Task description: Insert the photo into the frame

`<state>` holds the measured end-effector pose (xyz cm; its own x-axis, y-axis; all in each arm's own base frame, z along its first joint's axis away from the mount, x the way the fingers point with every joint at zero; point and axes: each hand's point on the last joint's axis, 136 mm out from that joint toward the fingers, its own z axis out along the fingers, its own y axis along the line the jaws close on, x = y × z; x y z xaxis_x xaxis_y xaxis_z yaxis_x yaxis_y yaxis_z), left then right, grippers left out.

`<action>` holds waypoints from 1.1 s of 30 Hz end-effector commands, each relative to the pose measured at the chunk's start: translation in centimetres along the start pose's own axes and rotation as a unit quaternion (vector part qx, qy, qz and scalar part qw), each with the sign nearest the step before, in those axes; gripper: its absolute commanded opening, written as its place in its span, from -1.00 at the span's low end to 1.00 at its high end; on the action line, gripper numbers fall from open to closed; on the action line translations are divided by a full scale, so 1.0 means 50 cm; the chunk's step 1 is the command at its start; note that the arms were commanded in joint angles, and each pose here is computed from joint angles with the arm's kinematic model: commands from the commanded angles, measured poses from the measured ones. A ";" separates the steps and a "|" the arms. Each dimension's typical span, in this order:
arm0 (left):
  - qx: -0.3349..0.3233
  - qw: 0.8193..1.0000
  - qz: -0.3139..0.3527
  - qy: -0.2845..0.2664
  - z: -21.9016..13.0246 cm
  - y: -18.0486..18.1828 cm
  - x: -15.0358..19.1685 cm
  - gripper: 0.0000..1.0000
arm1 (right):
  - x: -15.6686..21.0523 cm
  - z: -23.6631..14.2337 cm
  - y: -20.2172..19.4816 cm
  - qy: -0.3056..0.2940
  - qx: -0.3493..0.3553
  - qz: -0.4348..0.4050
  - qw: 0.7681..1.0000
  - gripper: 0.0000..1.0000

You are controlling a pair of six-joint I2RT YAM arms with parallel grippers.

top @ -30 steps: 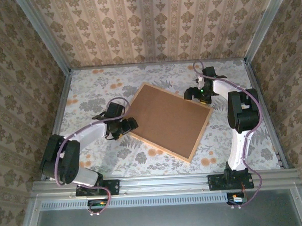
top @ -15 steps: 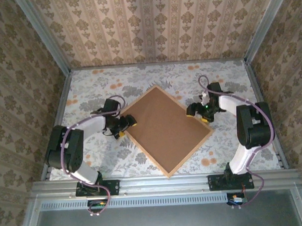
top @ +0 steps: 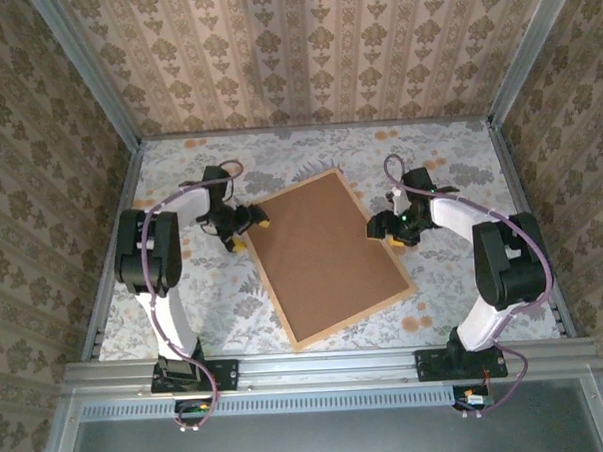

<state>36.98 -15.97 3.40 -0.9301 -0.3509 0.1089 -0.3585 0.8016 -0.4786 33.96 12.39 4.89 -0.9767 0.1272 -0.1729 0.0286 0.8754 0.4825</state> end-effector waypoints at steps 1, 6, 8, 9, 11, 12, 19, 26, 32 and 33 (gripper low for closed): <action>0.020 0.974 0.127 -0.188 -0.027 -0.065 -0.218 0.68 | -0.047 0.017 -0.008 -0.015 0.020 -0.025 0.999 0.32; 0.009 0.974 0.129 -0.186 -0.024 -0.072 -0.271 0.68 | -0.089 0.025 -0.038 -0.029 0.055 -0.039 0.997 0.07; 0.001 0.973 0.133 -0.190 -0.032 -0.078 -0.283 0.68 | -0.111 0.018 -0.041 -0.045 0.051 -0.046 0.997 -0.02; -0.001 0.972 0.135 -0.190 -0.038 -0.081 -0.286 0.68 | -0.120 0.016 -0.043 -0.047 0.052 -0.049 0.996 -0.06; -0.013 0.972 0.135 -0.193 -0.054 -0.080 -0.287 0.69 | -0.128 0.018 -0.043 -0.037 0.053 -0.071 0.995 -0.12; -0.021 0.971 0.132 -0.197 -0.062 -0.073 -0.284 0.69 | -0.130 0.019 -0.047 -0.030 0.060 -0.076 0.995 -0.15; -0.030 0.979 0.102 -0.173 -0.060 -0.035 -0.199 0.69 | -0.130 0.020 -0.058 0.007 0.059 -0.111 0.992 -0.19; -0.011 0.990 0.076 -0.115 -0.027 -0.018 -0.080 0.69 | -0.114 0.029 -0.054 0.028 0.058 -0.126 0.990 -0.18; 0.007 0.993 0.075 -0.087 -0.013 -0.038 -0.015 0.68 | -0.105 0.043 -0.057 0.042 0.070 -0.137 0.987 -0.20; 0.008 0.994 0.073 -0.083 -0.008 -0.037 -0.008 0.68 | -0.104 0.046 -0.058 0.044 0.072 -0.136 0.987 -0.21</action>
<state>39.08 -15.91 4.05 -0.9438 -0.2970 -0.1450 -0.2032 0.8675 -0.4541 39.67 10.30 2.92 -0.9659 -0.1196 -0.2296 -0.1920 0.9260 0.3252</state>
